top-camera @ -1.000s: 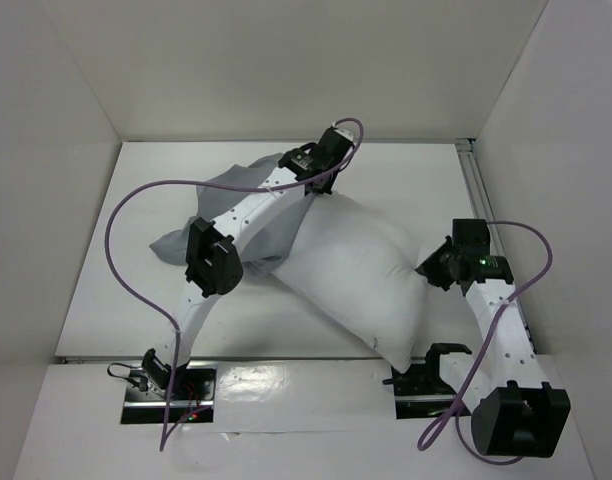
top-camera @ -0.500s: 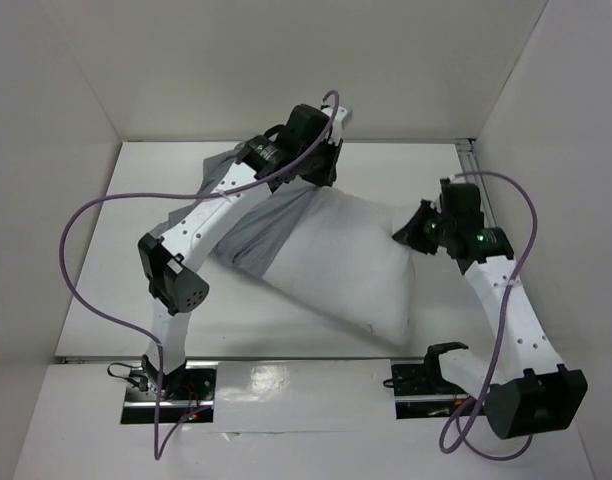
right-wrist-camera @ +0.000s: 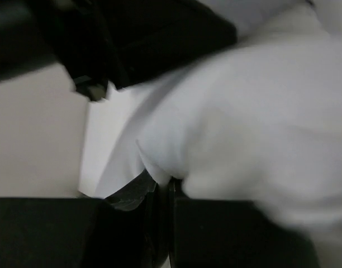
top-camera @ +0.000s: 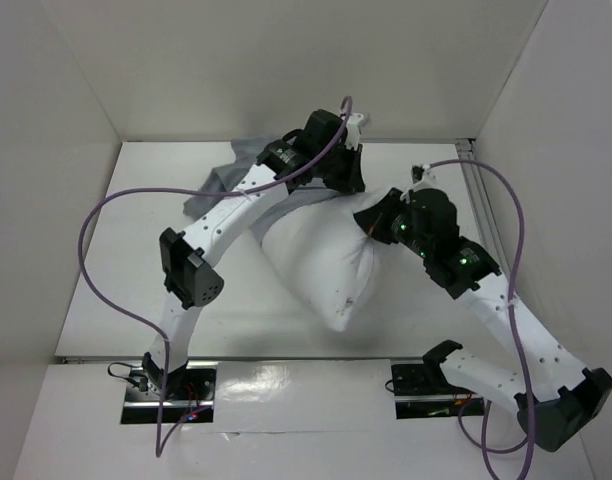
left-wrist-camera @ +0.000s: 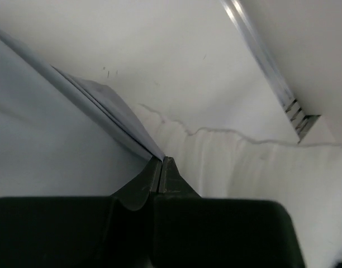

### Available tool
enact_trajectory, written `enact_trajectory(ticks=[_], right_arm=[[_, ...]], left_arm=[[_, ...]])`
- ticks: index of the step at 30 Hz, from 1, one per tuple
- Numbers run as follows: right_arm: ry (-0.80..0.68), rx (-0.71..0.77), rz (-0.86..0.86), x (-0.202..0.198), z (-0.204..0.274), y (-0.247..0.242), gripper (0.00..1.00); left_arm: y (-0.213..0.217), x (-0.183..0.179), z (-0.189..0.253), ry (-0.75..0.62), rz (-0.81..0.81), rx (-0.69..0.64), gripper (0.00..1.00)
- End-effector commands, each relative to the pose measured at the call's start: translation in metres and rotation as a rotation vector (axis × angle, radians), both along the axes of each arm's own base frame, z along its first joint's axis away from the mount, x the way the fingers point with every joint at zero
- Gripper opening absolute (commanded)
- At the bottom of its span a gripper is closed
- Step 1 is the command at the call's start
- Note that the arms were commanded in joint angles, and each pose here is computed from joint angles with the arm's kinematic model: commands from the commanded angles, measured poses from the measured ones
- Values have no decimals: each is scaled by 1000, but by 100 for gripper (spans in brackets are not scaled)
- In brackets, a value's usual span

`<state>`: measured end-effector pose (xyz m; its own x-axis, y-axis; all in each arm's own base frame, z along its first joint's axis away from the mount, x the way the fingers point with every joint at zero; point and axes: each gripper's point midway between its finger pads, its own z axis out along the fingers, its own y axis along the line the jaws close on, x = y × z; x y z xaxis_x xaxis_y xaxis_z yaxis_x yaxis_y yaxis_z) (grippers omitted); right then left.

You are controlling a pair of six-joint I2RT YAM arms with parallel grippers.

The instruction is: Put the pillow into the pillowcase

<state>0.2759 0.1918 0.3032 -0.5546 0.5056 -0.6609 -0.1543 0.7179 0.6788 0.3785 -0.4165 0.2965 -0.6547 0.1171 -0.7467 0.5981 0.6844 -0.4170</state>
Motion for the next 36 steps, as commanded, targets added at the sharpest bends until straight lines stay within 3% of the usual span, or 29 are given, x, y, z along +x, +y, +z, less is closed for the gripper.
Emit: enact_trajectory(ticks=[1,3,5,7,8,9,10,11,12,13,14,16,17,19,20,23,25,26,28,30,31,36], right_arm=[[119,-25,-77,14,-64,3,0],[135,-76,-134,19,-76,-16,0],[161,-141,-183,23,-86,-40,0],[182,-184,-205,16,-90,-59,0],[176,-215,-231,18,-88,-74,0],[187,-236,-245,15,-91,-83,0],[220,-266,-258,8,-96,-94,10],[227,-297,-291,10,-93,-112,52],[258,-322,-286,9,-98,-118,76],[288,-338,-272,3,-93,-123,94],[292,-368,-271,4,-89,-132,100],[287,-392,-265,3,-77,-137,100],[252,-399,-278,4,-57,-140,100],[242,-427,-331,7,-42,-150,100],[196,-424,-322,12,-24,-146,100],[147,-404,-263,24,1,-125,100],[151,-451,-204,29,-3,-100,100],[144,-470,-193,30,-3,-89,100],[129,-517,-94,29,-8,-42,100],[117,-567,-47,22,-8,-9,100],[143,-627,-45,26,-22,-2,100],[177,-637,10,21,-40,19,100]], left_arm=[[-41,-27,19,45,-148,-132,0],[-35,-33,30,31,-149,-144,0],[-20,-36,48,-18,-109,-139,12],[-7,-38,52,-54,-87,-111,39],[5,-46,73,-97,-85,-125,70],[12,-49,73,-122,-88,-98,82],[20,-47,68,-139,-68,-66,92],[28,-47,66,-152,-54,-35,100],[42,-49,66,-178,-38,17,100],[60,-37,50,-191,58,104,100],[79,-34,53,-213,115,139,100],[103,-29,40,-237,204,218,94],[126,-22,13,-223,280,310,91],[149,-20,14,-232,338,295,84],[161,-23,-13,-203,355,348,81],[185,-27,-40,-148,422,344,79],[199,-24,-54,-133,471,327,79],[208,-32,-86,-106,476,374,79],[219,-20,-90,-192,554,365,84],[232,-20,-114,-170,601,390,85],[234,-15,-115,-173,630,359,85],[251,-3,-137,-136,704,306,80]])
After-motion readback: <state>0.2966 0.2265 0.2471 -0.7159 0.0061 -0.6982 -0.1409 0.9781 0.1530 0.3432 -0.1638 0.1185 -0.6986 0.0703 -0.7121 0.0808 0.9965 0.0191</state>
